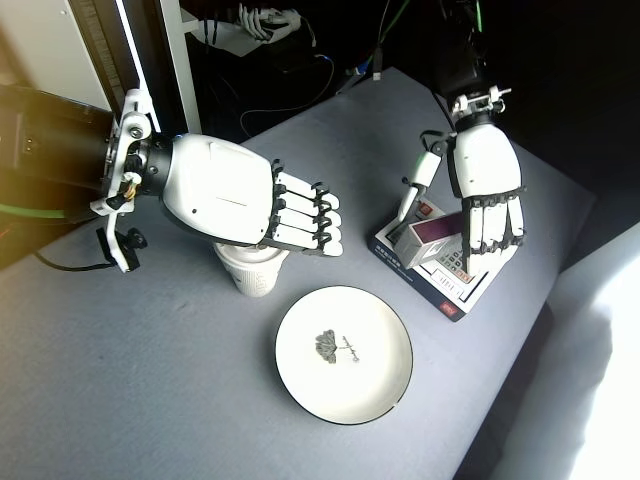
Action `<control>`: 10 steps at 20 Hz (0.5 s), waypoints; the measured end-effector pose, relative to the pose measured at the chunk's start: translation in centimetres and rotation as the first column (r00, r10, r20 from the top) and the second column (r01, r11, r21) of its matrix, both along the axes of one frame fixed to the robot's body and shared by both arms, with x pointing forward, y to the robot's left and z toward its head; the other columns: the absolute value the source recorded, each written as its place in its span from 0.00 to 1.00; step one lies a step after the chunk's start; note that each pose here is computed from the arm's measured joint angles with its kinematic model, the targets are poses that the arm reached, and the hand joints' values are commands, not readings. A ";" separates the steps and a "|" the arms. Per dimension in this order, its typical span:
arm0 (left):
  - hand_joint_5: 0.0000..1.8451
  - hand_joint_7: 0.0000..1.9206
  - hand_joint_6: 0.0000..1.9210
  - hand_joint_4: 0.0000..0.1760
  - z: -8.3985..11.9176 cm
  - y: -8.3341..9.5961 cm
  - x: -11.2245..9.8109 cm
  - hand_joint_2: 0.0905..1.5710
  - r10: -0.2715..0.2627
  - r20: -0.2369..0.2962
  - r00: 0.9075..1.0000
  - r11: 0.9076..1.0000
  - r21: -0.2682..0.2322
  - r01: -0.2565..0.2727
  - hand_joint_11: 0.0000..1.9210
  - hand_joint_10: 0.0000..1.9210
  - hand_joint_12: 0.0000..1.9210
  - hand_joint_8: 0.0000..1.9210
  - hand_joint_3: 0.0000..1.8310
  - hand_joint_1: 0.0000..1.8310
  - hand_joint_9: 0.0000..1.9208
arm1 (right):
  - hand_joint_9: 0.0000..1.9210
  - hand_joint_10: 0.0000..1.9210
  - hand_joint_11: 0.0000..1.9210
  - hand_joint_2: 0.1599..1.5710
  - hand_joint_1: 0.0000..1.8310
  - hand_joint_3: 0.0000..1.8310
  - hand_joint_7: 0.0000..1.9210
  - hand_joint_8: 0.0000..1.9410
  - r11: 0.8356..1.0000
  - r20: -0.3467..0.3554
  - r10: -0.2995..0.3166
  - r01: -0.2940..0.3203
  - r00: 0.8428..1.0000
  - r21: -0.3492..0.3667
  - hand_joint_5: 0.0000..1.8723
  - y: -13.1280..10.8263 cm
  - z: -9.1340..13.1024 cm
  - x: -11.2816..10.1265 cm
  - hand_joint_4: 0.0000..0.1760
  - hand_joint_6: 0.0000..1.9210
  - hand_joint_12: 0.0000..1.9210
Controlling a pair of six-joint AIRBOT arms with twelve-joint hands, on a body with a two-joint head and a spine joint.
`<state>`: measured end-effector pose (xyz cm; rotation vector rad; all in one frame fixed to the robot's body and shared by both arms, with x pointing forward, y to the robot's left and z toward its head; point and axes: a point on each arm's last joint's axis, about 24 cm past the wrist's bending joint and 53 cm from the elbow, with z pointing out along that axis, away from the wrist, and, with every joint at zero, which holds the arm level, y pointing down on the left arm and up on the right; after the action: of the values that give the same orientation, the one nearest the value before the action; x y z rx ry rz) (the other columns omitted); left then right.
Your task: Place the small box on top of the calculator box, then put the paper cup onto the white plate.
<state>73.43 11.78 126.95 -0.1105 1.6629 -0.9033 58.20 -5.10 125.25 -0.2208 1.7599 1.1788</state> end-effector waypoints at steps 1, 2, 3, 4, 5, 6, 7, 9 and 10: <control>0.16 0.18 0.00 0.00 0.2 0.4 -0.4 0.63 0.003 0.004 1.000 1.000 -0.003 -0.003 0.01 0.00 0.32 0.00 0.00 0.22 0.18 | 0.00 0.00 0.00 0.50 0.47 0.00 0.00 0.00 1.000 -0.008 -0.002 0.002 1.000 -0.004 0.00 0.0 -0.3 0.2 0.00 0.00 0.00; 0.15 0.17 0.00 0.00 0.3 0.5 -0.7 0.64 0.002 0.004 1.000 1.000 -0.003 -0.002 0.00 0.00 0.32 0.00 0.00 0.20 0.17 | 0.00 0.00 0.00 0.50 0.47 0.00 0.00 0.00 1.000 -0.017 -0.004 0.004 1.000 -0.001 0.00 -0.1 -0.5 0.4 0.00 0.00 0.00; 0.14 0.15 0.00 0.00 0.4 0.5 -1.4 0.65 -0.005 0.003 1.000 1.000 -0.004 0.005 0.00 0.00 0.29 0.00 0.00 0.19 0.15 | 0.00 0.00 0.00 0.49 0.48 0.00 0.00 0.00 1.000 -0.028 -0.011 0.010 1.000 -0.008 0.00 -0.3 -1.1 0.7 0.00 0.00 0.00; 0.12 0.14 0.00 0.00 0.5 0.4 -2.0 0.65 -0.014 0.003 1.000 1.000 -0.008 0.014 0.00 0.00 0.28 0.00 0.00 0.16 0.14 | 0.00 0.00 0.00 0.48 0.47 0.00 0.00 0.00 1.000 -0.035 -0.015 0.014 0.999 -0.018 0.00 -0.3 -1.6 1.0 0.00 0.00 0.00; 0.13 0.15 0.00 0.00 0.6 0.2 -2.5 0.64 -0.026 0.005 1.000 1.000 -0.013 0.026 0.00 0.00 0.30 0.00 0.00 0.19 0.15 | 0.00 0.00 0.00 0.48 0.47 0.00 0.00 0.00 0.999 -0.044 -0.018 0.017 0.999 -0.029 0.00 -0.3 -2.1 1.1 0.00 0.00 0.00; 0.14 0.15 0.00 0.00 0.8 -0.1 -2.9 0.64 -0.036 0.006 0.999 0.999 -0.025 0.036 0.00 0.00 0.31 0.00 0.00 0.20 0.15 | 0.00 0.00 0.00 0.47 0.47 0.00 0.00 0.00 0.999 -0.047 -0.019 0.017 0.999 -0.031 0.00 -0.3 -2.2 1.1 0.00 0.00 0.00; 0.14 0.15 0.00 0.00 0.9 -0.2 -3.2 0.64 -0.041 0.010 0.999 0.999 -0.028 0.041 0.00 0.00 0.32 0.00 0.00 0.20 0.15 | 0.00 0.00 0.00 0.48 0.46 0.00 0.00 0.00 0.999 -0.046 -0.018 0.017 0.999 -0.031 0.00 -0.3 -2.2 1.2 0.00 0.00 0.00; 0.16 0.17 0.00 0.00 1.3 -0.5 -3.8 0.64 -0.055 0.020 0.998 0.998 -0.042 0.056 0.00 0.00 0.36 0.00 0.00 0.18 0.18 | 0.00 0.00 0.00 0.48 0.49 0.00 0.00 0.00 1.000 -0.046 -0.009 0.007 0.999 -0.026 0.00 0.1 -2.2 1.1 0.00 0.00 0.00; 0.15 0.17 0.00 0.00 1.5 -0.6 -4.1 0.64 -0.062 0.023 0.998 0.997 -0.047 0.063 0.00 0.00 0.34 0.00 0.00 0.18 0.17 | 0.00 0.00 0.00 0.48 0.52 0.00 0.00 0.00 1.000 -0.046 -0.004 0.003 0.999 -0.024 0.00 0.3 -2.2 1.0 0.00 0.00 0.00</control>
<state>69.34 11.18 128.43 -0.0810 1.6334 -0.9886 59.24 -4.76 123.07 -0.2067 1.8141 1.1695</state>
